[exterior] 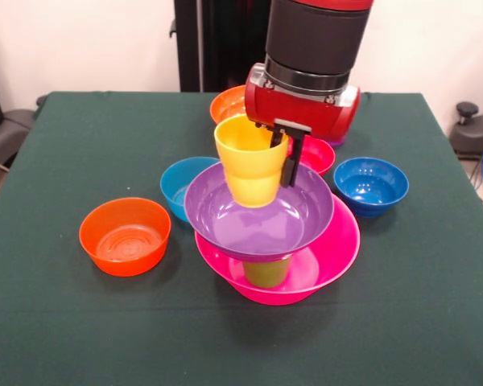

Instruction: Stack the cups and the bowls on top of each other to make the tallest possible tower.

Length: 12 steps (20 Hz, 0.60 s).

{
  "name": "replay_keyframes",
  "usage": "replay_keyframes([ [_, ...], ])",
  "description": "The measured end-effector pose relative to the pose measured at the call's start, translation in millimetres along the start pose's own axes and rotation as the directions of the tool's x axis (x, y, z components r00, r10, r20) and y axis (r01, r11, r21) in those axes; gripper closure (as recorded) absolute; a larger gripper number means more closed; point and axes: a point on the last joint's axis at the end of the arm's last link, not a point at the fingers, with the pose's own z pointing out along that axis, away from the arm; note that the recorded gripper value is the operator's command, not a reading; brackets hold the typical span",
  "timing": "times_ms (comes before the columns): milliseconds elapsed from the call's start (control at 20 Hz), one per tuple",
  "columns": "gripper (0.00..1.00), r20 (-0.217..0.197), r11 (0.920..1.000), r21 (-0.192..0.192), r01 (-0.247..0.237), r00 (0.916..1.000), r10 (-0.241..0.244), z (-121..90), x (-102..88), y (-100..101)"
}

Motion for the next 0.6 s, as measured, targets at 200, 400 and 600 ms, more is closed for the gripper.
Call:
replay_keyframes([
  [200, 1.0, 0.001, 1.0, -0.001, 0.009, 1.0, -0.009, -0.7, 2.5, 6.1],
  [400, 1.0, 0.001, 0.9999, -0.001, 0.013, 0.9999, -0.013, -0.9, 3.4, 8.0],
  [600, 1.0, 0.001, 0.9999, 0.0, 0.014, 0.9999, -0.014, -0.6, 3.5, 7.8],
])
